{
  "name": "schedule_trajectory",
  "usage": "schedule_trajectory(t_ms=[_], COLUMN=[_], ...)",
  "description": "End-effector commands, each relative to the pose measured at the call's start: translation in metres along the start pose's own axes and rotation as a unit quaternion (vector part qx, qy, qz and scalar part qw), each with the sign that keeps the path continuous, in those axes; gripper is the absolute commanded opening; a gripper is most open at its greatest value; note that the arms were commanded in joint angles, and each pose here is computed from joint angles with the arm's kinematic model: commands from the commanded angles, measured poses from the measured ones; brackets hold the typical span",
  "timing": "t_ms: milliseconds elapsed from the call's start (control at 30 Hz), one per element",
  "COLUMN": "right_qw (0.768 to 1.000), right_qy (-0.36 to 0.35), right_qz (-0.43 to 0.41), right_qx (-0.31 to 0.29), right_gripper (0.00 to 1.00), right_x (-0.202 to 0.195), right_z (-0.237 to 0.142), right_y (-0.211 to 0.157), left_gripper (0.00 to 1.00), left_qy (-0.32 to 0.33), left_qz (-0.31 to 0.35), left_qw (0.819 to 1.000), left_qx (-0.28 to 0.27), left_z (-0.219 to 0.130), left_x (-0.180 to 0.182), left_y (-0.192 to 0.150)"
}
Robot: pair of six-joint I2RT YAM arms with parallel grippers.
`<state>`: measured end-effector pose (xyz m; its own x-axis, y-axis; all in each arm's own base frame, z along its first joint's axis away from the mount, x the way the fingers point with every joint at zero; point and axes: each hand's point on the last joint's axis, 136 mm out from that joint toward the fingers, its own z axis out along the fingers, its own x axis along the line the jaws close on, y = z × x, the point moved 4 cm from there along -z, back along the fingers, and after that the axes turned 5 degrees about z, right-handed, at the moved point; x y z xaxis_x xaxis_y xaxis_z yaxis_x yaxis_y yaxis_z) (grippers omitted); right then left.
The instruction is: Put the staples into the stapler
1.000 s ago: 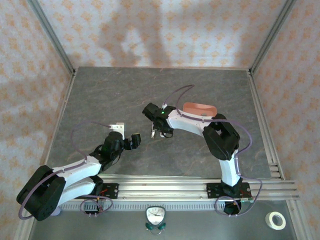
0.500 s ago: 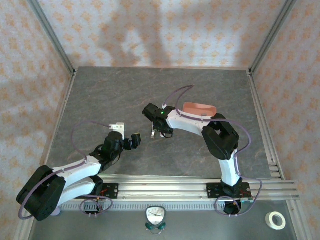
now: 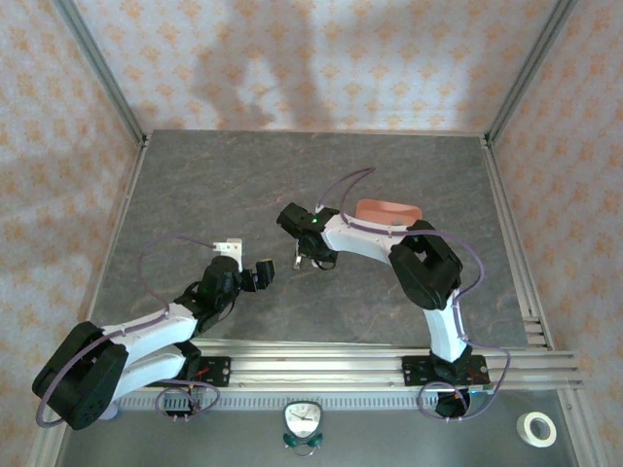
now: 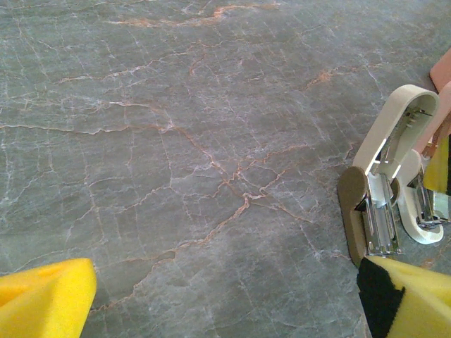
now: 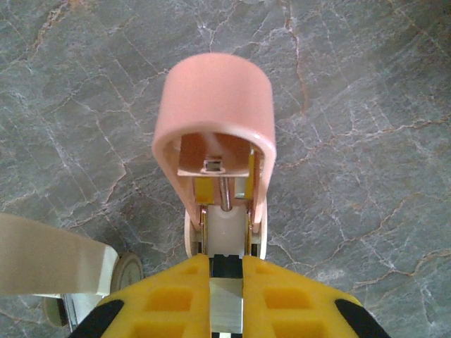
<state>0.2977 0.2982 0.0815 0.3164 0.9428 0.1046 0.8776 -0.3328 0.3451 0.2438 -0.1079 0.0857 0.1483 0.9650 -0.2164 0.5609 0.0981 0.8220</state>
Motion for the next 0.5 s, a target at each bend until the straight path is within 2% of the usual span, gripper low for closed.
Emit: schedule_trajectory(t_ms=[0, 100, 367, 467], right_qw=[0.999, 0.999, 1.0, 1.0], right_qy=[-0.03, -0.028, -0.016, -0.007], right_qz=[-0.014, -0.014, -0.015, -0.013], right_qx=[0.004, 0.004, -0.012, -0.026], right_gripper=[0.15, 0.16, 0.29, 0.31], right_x=[-0.01, -0.009, -0.002, 0.0], right_z=[0.006, 0.006, -0.007, -0.018], right_y=[-0.006, -0.006, 0.004, 0.011], left_gripper=[0.96, 0.96, 0.96, 0.96], left_qy=[0.014, 0.013, 0.011, 0.009], left_qz=[0.007, 0.007, 0.008, 0.01], left_qw=[1.0, 1.0, 1.0, 1.0], left_qx=[-0.018, -0.018, -0.018, -0.018], left_z=[-0.001, -0.001, -0.001, -0.001], left_x=[0.006, 0.005, 0.004, 0.003], left_y=[0.005, 0.005, 0.006, 0.008])
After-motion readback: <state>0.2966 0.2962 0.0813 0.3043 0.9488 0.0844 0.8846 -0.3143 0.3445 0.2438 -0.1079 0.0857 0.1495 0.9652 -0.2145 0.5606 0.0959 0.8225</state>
